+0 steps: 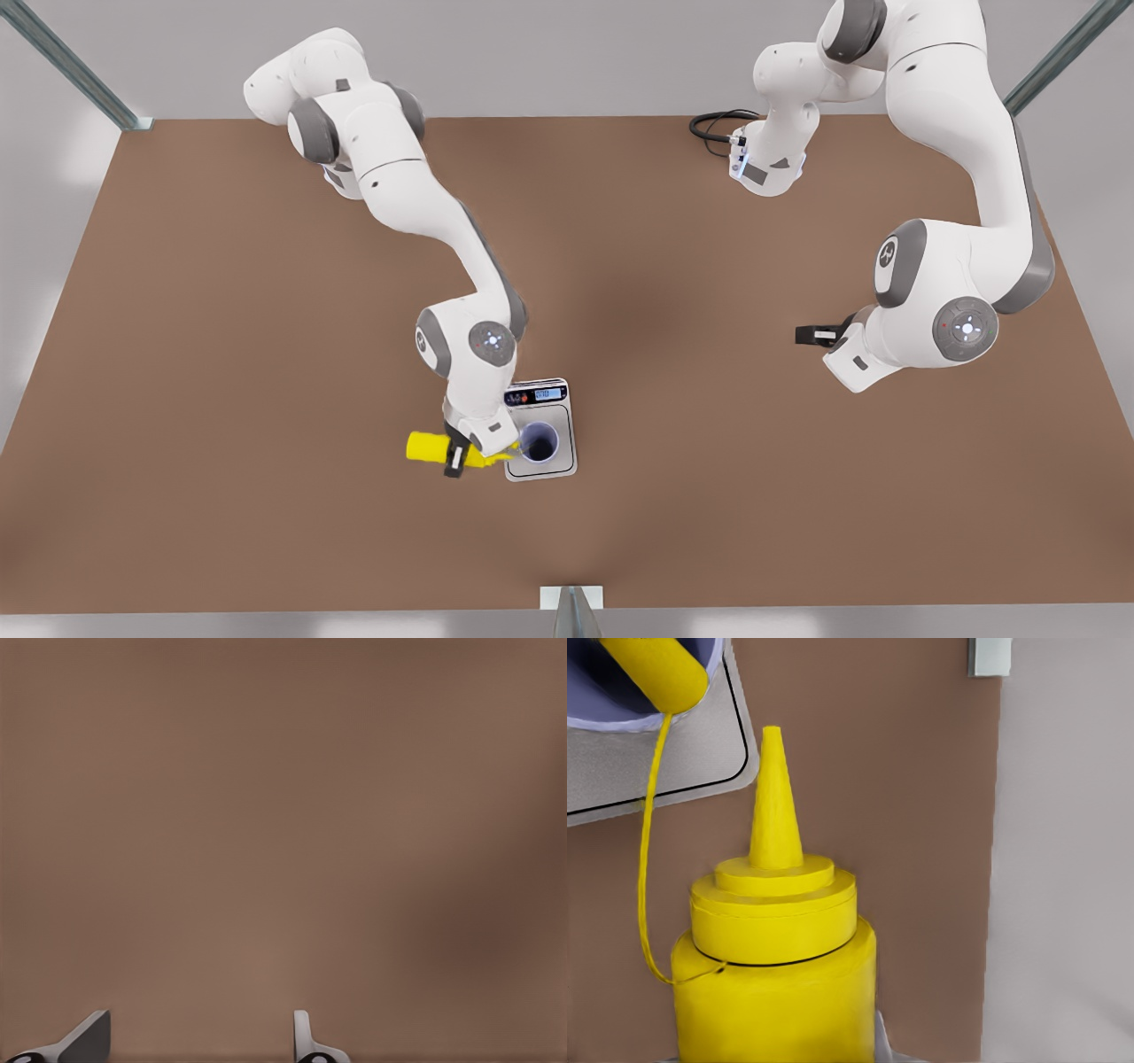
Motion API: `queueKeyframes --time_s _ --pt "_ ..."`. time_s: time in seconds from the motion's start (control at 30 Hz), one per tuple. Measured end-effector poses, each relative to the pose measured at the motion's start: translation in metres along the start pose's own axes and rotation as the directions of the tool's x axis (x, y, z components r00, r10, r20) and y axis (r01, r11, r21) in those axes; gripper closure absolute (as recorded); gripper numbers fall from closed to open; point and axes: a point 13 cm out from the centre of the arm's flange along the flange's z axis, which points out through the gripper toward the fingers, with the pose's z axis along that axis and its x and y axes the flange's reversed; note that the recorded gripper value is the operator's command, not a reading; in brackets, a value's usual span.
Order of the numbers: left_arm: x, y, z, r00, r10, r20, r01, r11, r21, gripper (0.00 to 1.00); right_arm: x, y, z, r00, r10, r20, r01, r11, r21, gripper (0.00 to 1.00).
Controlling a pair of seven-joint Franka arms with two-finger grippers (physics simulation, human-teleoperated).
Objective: Move cup to the weight, pick up sauce bottle, pour sauce
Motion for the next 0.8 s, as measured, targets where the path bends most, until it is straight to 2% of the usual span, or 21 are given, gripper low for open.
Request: queueKeyframes --time_s 0.1,0.2,0.3,0.4,0.57,0.8 --pt "0.0 -0.001 0.0 1.0 0.001 0.001 -0.001 1.0 -0.001 0.0 0.028 -0.007 0.01 0.981 0.158 0.113 -0.137 0.976 -0.172 0.46" --pt "0.0 -0.004 0.0 1.0 0.006 0.001 -0.006 1.0 -0.003 0.0 0.06 -0.014 0.033 0.935 0.294 0.199 -0.217 0.918 -0.333 0.46" --pt "0.0 -0.004 0.0 1.0 0.006 0.0 -0.006 1.0 -0.004 0.0 0.08 -0.019 0.054 0.865 0.402 0.301 -0.237 0.855 -0.461 0.46" --pt "-0.001 0.0 0.004 1.0 0.001 0.002 -0.001 1.0 -0.003 0.0 0.07 -0.013 0.064 0.768 0.48 0.424 -0.189 0.803 -0.566 0.46" --pt "-0.004 -0.004 0.008 1.0 0.012 0.015 -0.012 1.0 -0.017 0.0 0.061 -0.021 0.058 0.613 0.535 0.582 -0.105 0.784 -0.611 0.46" --pt "-0.012 0.004 0.008 0.999 0.007 0.037 -0.005 0.999 -0.04 0.0 0.049 -0.013 0.07 0.364 0.6 0.713 -0.003 0.766 -0.643 0.46"
